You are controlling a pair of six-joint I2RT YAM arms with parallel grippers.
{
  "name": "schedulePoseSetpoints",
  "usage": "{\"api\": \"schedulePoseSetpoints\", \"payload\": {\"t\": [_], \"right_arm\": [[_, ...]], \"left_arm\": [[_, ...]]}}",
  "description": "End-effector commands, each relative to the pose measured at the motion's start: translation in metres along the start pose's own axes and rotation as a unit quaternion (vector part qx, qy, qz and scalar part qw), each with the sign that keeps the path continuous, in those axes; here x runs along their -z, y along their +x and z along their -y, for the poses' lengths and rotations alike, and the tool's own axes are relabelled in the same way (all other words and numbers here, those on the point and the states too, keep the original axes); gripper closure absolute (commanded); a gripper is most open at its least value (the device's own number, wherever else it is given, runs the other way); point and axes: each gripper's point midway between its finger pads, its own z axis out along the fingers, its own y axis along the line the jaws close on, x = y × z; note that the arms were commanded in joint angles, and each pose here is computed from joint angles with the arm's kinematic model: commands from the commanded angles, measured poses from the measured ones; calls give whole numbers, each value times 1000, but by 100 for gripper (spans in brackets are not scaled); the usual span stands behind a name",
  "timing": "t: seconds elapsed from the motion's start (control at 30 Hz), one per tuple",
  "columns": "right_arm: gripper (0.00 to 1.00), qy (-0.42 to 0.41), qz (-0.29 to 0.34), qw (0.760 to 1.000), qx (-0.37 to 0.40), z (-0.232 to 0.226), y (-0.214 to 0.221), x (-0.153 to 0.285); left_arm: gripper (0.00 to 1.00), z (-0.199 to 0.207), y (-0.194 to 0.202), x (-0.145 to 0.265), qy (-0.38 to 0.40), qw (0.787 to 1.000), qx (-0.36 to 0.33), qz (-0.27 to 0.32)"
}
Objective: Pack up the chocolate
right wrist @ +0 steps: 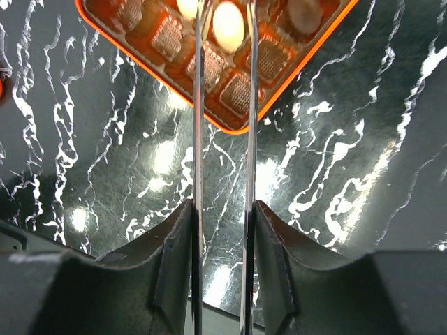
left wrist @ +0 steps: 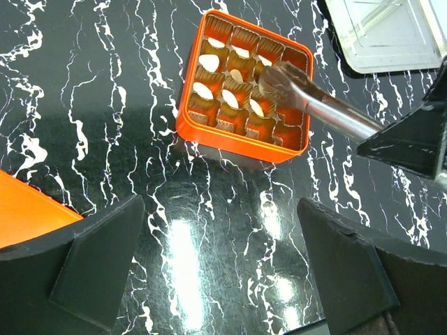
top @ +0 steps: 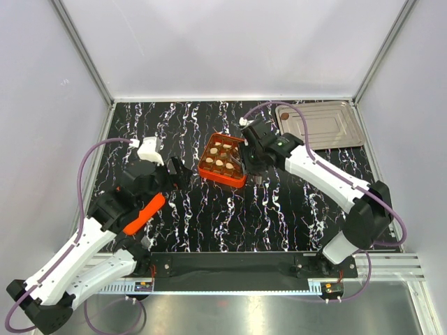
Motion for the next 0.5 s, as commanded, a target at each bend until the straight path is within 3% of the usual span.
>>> {"api": "schedulePoseSetpoints", "payload": {"t": [0.0, 0.27, 0.47], "right_arm": [[56, 11, 61, 998, 11, -1, -38, 30], [56, 105, 119, 987, 1, 56, -93, 52], [53, 181, 119, 974, -63, 152, -131, 31]], "left_arm": [[1, 12, -23, 6, 21, 999, 11, 33], [1, 12, -21, 7, 23, 999, 14, 32], [1, 11, -18, 8, 25, 999, 14, 30]]}}
